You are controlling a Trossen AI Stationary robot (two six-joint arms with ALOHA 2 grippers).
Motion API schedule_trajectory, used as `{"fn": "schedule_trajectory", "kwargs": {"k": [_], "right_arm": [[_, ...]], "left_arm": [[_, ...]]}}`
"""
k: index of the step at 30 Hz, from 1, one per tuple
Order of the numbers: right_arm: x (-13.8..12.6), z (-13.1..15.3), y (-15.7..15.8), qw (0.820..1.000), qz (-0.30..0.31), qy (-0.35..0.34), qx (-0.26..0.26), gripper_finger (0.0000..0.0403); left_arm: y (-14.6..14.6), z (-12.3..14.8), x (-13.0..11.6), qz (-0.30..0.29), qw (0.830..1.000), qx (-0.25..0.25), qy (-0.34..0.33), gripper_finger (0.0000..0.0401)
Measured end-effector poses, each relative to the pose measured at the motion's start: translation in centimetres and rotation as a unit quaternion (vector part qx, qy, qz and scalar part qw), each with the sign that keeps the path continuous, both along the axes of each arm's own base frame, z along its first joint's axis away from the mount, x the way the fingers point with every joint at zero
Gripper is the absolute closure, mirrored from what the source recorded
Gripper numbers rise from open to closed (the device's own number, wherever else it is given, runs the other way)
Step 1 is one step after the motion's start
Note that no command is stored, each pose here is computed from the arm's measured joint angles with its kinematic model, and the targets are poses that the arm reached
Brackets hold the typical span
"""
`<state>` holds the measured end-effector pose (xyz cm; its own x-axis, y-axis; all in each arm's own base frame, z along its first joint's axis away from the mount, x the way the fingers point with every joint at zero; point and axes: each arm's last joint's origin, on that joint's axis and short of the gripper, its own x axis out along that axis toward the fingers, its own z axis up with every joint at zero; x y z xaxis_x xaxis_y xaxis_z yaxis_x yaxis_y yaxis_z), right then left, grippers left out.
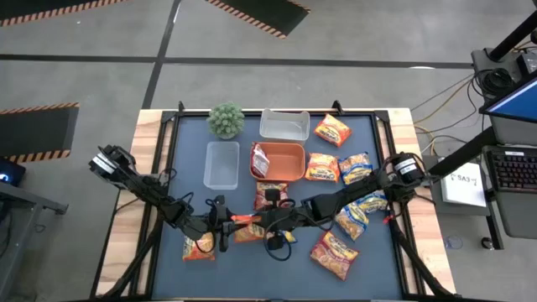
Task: Sort Maruchan noodles
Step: Put the orange noodle pack into the transparent bin
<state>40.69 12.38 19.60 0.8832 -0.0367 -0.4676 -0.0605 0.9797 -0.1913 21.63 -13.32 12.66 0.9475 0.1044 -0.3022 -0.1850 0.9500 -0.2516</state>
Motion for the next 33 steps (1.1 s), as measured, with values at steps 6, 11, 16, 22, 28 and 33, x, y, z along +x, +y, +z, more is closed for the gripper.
{"fn": "schedule_trajectory", "kwargs": {"k": [6,11,16,22,28,33], "right_arm": [[-1.2,2.5,-0.4,1.0,-0.01,0.001,0.019,0.0236],[-3.4,5.5,-1.1,0.999,-0.019,0.005,0.033,0.0201],[-6.3,7.7,-1.9,0.999,-0.019,-0.004,0.04,0.0189],[-10.0,7.8,-3.0,0.997,-0.018,-0.044,0.062,0.0188],[-12.3,6.6,-3.8,0.988,-0.013,-0.129,0.088,0.0188],[-13.0,5.8,-4.0,0.982,-0.005,-0.17,0.083,0.0188]], "left_arm": [[0.0,0.7,-0.1,-0.004,1.0,0.0,-0.01,0.0309],[0.2,2.9,-0.4,-0.028,0.998,0.029,-0.043,0.0322],[0.9,6.0,-1.1,-0.041,0.993,0.073,-0.084,0.0324],[2.7,9.2,-2.8,-0.022,0.984,0.152,-0.092,0.0325],[5.8,11.8,-4.7,0.043,0.964,0.263,-0.002,0.0325],[9.3,13.0,-5.5,0.1,0.937,0.317,0.107,0.0325]]}}
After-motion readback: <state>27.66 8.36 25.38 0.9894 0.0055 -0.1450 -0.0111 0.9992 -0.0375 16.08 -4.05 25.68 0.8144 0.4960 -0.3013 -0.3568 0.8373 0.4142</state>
